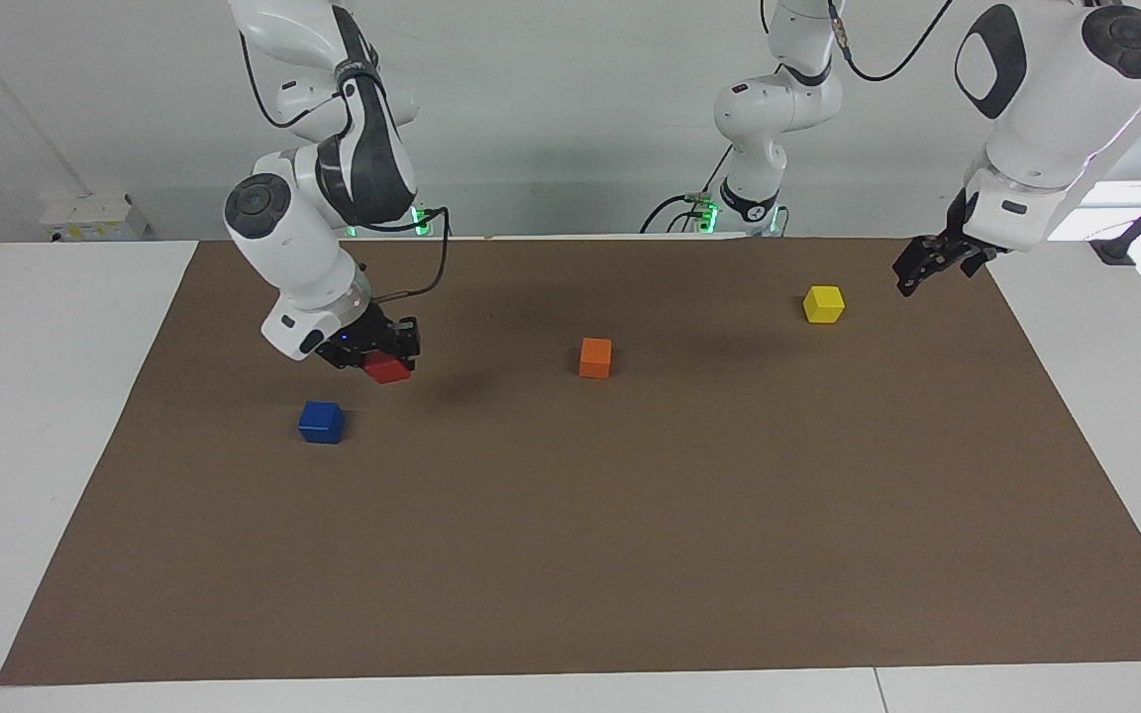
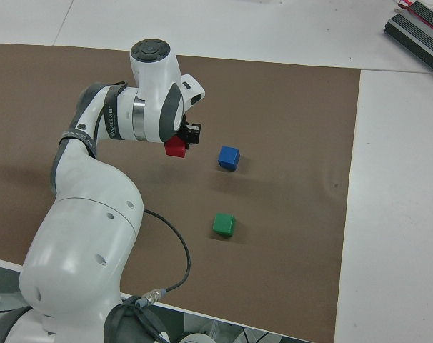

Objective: Transfer red block to right arm and stack on blue block
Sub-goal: 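Lower the red cube onto the blue cube with the right gripper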

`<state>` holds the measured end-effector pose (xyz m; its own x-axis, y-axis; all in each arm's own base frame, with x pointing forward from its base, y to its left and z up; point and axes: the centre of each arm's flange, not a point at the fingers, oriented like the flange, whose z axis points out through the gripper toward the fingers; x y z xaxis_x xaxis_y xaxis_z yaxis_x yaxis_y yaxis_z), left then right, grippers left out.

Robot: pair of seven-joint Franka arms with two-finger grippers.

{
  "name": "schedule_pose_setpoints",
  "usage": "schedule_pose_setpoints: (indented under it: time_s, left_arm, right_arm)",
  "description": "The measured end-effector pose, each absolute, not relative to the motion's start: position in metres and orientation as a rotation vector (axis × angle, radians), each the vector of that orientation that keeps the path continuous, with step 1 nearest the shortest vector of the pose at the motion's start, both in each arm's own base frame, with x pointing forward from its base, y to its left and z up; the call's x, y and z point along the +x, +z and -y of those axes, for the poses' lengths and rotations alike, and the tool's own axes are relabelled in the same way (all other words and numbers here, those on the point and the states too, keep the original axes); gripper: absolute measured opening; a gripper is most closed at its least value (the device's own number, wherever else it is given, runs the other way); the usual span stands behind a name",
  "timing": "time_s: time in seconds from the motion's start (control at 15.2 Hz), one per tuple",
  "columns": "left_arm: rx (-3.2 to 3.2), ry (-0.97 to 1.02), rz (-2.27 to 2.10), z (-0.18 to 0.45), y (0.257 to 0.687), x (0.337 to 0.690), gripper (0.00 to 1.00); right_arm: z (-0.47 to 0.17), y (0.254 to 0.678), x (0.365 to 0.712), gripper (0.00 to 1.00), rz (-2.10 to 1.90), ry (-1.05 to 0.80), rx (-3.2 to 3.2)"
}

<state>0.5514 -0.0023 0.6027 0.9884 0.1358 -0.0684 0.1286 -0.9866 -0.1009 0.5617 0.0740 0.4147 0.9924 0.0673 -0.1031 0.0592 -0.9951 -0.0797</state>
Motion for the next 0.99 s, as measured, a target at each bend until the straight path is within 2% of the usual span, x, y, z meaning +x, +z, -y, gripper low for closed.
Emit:
schedule_pose_setpoints:
  time_s: [0.33,0.59,0.99]
  left_arm:
    - [-3.052,0.1,0.038,0.0,0.627,0.551,1.0]
    - [-3.052,0.099,0.004,0.006,0.629,0.551,1.0]
    - [-3.053,0.099,-0.011,0.005,0.625,0.554,1.0]
  right_arm:
    - [-0.035,0.398,0.561,0.57,0.02,0.154,-3.176]
    - [-0.014,0.365,0.563,0.57,-0.106,0.093,-3.195]
    - [-0.012,0.359,0.567,0.57,-0.2,0.029,-3.231]
